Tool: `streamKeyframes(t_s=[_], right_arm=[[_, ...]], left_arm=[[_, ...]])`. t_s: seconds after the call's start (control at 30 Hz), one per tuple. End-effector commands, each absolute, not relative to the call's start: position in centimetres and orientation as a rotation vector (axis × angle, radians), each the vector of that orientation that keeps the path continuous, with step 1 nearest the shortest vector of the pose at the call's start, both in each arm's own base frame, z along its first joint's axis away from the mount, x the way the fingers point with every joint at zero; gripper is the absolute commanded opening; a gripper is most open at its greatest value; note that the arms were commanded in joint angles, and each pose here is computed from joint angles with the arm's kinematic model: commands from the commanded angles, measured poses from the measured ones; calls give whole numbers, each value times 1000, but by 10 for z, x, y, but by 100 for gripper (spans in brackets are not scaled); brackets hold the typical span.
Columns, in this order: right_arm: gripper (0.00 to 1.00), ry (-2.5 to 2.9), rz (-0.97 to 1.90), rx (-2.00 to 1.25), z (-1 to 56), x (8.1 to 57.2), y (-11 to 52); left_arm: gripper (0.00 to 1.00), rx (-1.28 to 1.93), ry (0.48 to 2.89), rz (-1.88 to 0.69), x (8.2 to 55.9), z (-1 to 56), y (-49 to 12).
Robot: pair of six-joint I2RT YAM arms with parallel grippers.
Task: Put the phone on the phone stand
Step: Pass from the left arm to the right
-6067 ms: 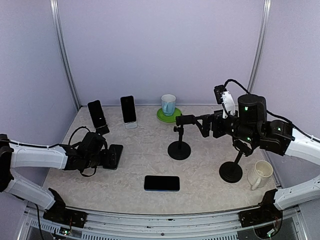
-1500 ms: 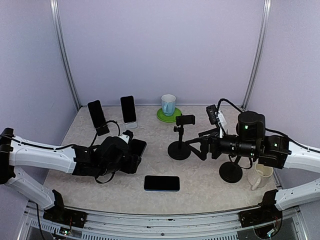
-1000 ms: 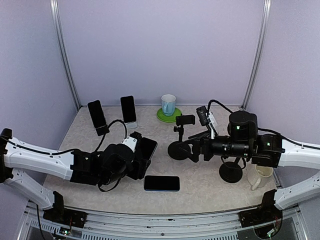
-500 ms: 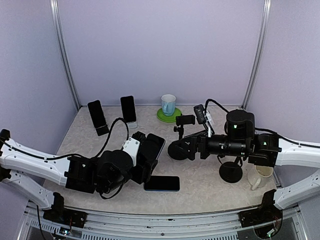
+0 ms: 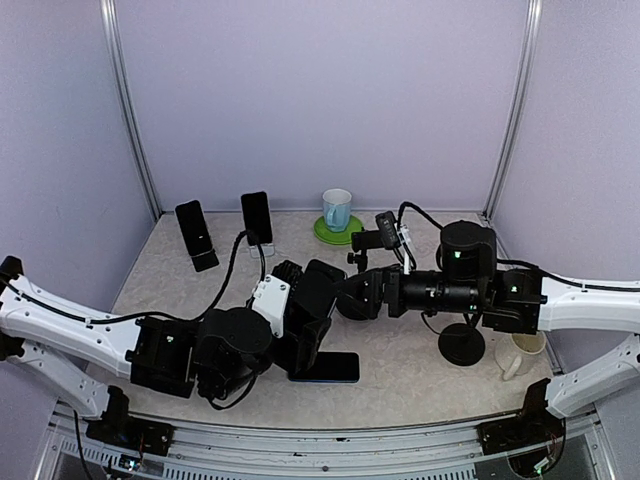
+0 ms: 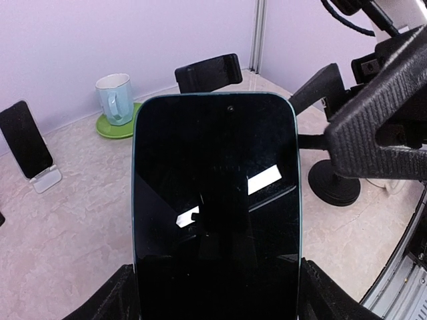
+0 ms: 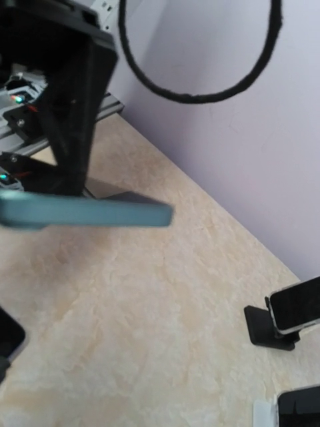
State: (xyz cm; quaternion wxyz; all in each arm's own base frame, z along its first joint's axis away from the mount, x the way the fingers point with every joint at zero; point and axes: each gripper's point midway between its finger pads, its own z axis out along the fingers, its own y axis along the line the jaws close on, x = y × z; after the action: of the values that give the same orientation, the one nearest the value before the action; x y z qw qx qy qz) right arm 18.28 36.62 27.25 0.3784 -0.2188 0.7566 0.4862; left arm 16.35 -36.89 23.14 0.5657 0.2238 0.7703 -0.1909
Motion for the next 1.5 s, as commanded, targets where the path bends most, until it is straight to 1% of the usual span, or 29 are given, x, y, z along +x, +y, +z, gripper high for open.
streamKeyframes(t_s=[0.0,0.17,0.63,1.07,1.27,1.47], right_arm=[[93,1867,1336,-546,297,177,375],[93,1864,1381,-546,297,175,380],[91,1850,1444,-522,300,173,385],[85,1844,1489,-527,301,168,391],[79,1847,1496,-533,298,167,394],[66,1855,1503,-542,293,165,397]], left_arm=[[44,459,1763,-419,164,254,-377],[44,467,1765,-369,161,254,-388],[44,474,1743,-426,150,261,-407],[45,440,1765,-403,152,257,-417],[45,429,1776,-398,152,254,-421],[45,421,1785,-392,153,251,-423]])
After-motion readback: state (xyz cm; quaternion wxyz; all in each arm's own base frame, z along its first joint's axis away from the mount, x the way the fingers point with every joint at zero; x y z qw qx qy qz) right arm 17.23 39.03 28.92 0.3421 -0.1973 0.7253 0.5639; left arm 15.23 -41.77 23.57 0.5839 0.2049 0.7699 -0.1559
